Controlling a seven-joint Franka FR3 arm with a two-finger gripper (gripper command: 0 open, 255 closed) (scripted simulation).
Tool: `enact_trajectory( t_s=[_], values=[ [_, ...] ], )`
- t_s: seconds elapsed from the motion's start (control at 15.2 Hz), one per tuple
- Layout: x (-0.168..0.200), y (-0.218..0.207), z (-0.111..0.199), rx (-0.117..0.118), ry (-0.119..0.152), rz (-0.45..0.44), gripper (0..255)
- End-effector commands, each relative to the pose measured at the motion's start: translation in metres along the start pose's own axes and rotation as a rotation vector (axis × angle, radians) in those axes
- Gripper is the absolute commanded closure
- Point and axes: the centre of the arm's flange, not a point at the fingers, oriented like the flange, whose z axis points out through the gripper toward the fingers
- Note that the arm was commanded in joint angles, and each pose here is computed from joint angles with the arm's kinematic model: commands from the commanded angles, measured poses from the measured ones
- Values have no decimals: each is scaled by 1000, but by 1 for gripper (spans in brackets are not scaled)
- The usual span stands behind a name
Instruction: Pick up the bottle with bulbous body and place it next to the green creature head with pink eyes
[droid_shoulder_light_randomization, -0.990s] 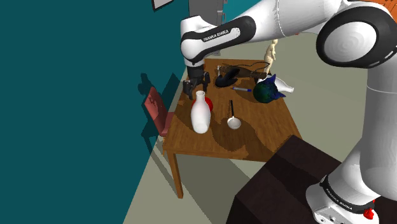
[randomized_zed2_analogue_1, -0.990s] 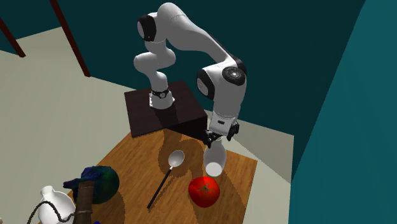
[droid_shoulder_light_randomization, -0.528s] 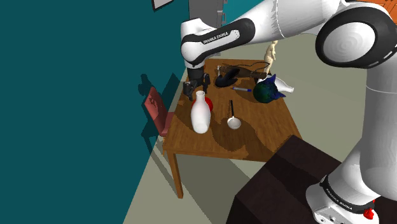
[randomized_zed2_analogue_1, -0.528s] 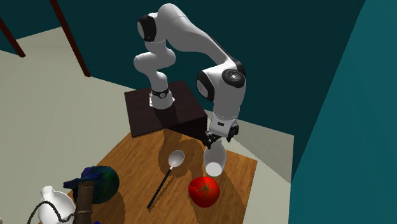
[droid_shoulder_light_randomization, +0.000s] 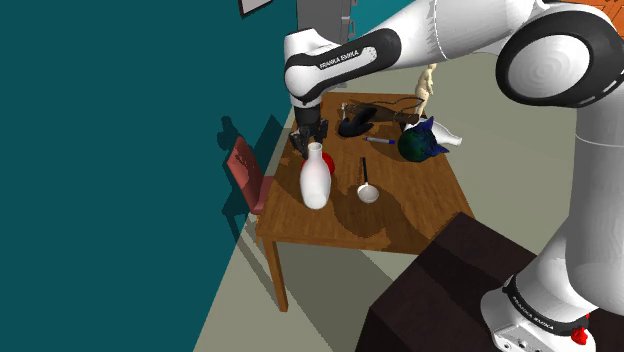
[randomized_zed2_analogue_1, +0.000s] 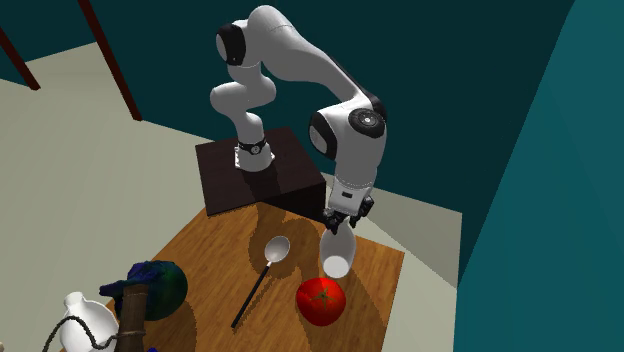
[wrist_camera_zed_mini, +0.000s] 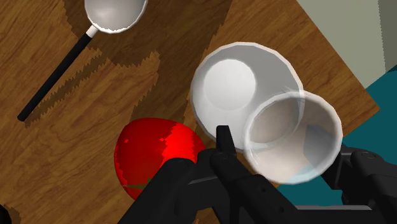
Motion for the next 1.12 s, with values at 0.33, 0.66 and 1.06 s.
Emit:
enact_trajectory(
  t_s=[0.33, 0.66, 1.06],
  values=[
    [-2, 0, -16, 0, 0, 0, 255],
    [-4, 0, -42, 0, 0, 0, 255],
    [-7, 0, -73, 0, 0, 0, 255]
  ],
)
